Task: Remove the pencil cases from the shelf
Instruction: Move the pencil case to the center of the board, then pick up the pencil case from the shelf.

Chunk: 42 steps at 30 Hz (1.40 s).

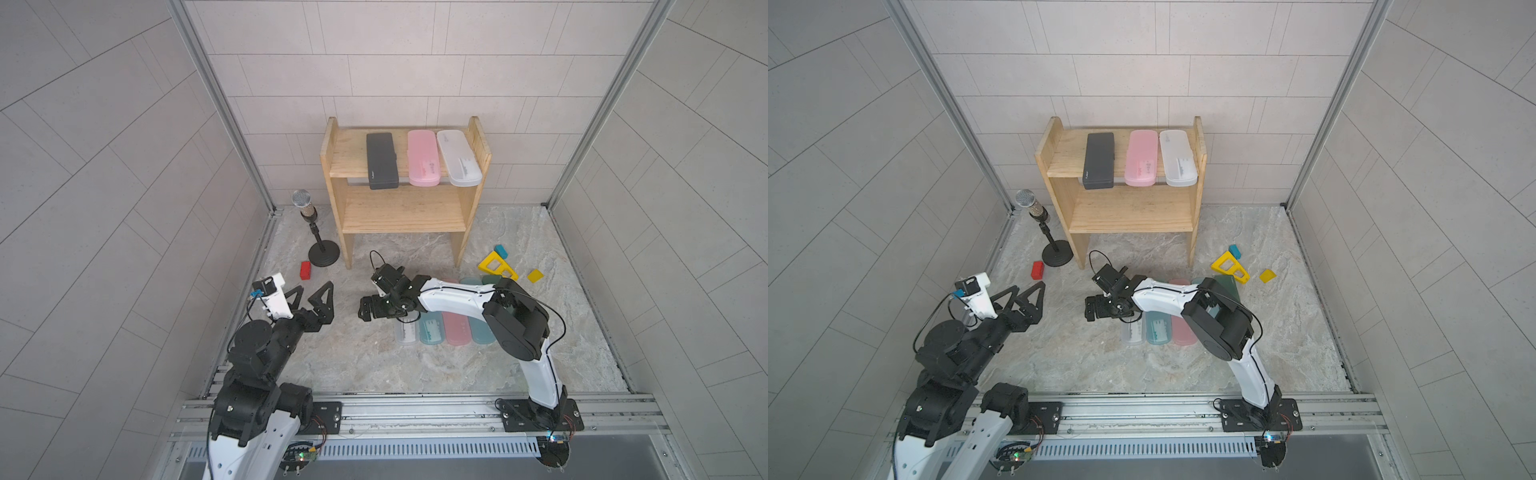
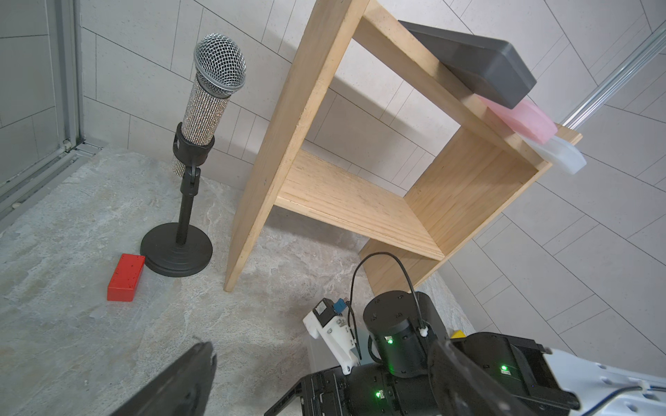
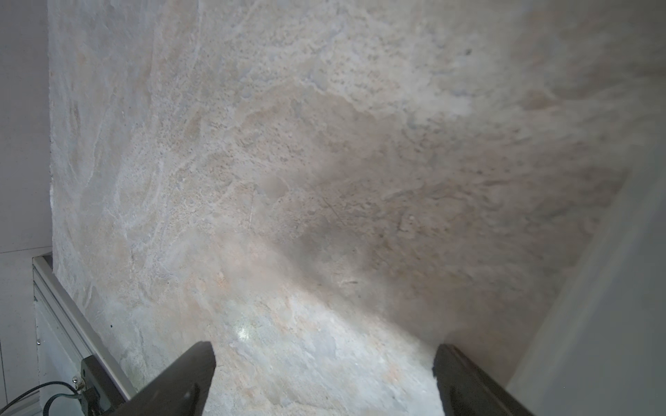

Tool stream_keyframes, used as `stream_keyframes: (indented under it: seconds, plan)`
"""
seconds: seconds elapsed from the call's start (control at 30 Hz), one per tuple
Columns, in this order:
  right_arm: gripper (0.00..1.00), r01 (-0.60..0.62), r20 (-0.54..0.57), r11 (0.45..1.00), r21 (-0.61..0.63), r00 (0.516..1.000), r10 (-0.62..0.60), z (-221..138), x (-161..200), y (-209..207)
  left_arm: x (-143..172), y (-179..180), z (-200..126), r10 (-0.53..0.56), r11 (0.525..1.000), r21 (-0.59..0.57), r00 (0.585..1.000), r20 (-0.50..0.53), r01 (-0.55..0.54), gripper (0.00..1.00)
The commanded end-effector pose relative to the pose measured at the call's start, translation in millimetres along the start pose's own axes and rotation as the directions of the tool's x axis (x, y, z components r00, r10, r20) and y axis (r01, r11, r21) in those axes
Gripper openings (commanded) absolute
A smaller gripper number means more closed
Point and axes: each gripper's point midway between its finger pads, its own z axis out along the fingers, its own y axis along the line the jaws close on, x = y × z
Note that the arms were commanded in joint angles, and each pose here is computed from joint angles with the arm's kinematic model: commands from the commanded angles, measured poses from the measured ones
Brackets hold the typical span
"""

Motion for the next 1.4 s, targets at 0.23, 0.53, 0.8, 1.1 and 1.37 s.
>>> stream_keyframes:
  seconds: [0.23,0.53,0.8,1.1,1.37]
  plan:
    - [1.00,0.046,0.111,0.999,-0.014,0.993,-0.044,-59,-25,14,-21,-20,4,-0.059,0.996,0.072,0.998,0.025,0.057,1.00]
    - [1.00,0.052,0.304,0.997,0.055,0.950,-0.066,-162,-35,-18,-54,-60,25,-0.336,0.912,0.250,0.942,-0.005,0.327,1.00]
    - [1.00,-0.106,0.437,0.982,0.158,0.899,0.027,-250,-6,-123,-90,-105,52,-0.525,0.763,0.396,0.847,-0.082,0.511,1.00]
    - [1.00,-0.216,0.456,0.960,0.177,0.883,0.114,-285,19,-176,-105,-163,110,-0.546,0.714,0.422,0.822,-0.163,0.558,1.00]
    - [1.00,-0.245,0.452,0.958,0.149,0.879,0.154,-292,24,-190,-123,-167,133,-0.569,0.714,0.434,0.817,-0.098,0.549,1.00]
